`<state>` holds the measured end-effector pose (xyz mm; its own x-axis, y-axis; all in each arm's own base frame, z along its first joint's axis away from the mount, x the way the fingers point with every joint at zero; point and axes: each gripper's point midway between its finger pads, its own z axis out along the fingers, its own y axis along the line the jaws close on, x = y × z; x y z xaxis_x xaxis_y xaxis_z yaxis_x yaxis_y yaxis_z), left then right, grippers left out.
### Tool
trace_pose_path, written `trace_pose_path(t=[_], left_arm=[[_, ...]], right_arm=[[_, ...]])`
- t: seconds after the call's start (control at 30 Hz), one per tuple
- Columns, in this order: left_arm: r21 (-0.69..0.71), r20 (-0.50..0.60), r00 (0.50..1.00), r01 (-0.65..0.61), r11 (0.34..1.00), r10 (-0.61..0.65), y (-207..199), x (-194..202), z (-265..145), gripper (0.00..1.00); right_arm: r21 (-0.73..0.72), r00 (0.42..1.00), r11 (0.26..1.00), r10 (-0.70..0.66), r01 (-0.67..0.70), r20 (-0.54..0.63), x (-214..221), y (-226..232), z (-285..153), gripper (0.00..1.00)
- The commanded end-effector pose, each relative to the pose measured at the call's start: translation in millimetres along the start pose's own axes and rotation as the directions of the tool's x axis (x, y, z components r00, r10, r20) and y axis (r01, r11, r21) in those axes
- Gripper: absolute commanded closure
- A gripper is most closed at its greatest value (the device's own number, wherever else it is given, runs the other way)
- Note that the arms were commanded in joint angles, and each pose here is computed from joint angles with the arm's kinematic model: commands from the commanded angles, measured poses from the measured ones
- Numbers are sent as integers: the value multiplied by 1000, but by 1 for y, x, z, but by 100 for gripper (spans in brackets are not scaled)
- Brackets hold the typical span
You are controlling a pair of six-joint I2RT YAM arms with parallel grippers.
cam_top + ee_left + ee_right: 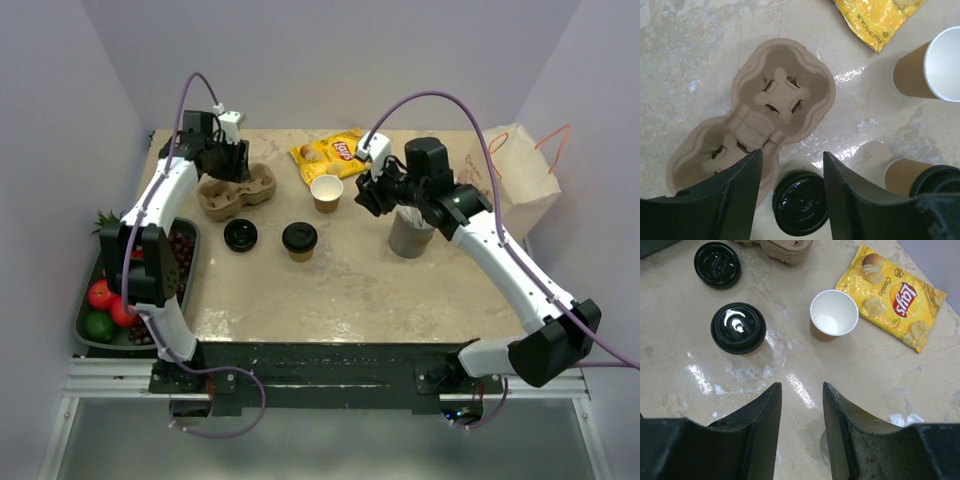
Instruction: Pack the takeout coffee
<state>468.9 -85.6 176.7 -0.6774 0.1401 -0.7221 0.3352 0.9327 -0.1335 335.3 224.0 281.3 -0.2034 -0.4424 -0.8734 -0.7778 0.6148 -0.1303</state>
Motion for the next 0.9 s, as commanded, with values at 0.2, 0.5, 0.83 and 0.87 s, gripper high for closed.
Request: trace_pose_path(t=[0.2,0.5,0.83,0.87], left_arm=[[103,-27,841,-535,838,540,25,-35,14,46],[226,-148,703,-661,716,695,59,-12,46,50],[337,-125,734,-601,725,667,48,12,51,50],[343,-119,742,-593,729,660,46,13,52,50]], right_arm=[[-24,1000,1000,7,-6,30,0,9,-9,56],[-28,1000,1000,0,0,1,13,11,-13,55],[-14,999,1000,22,-22,-23,29,5,-14,54],[-17,999,1000,23,-23,-25,29,6,-13,54]])
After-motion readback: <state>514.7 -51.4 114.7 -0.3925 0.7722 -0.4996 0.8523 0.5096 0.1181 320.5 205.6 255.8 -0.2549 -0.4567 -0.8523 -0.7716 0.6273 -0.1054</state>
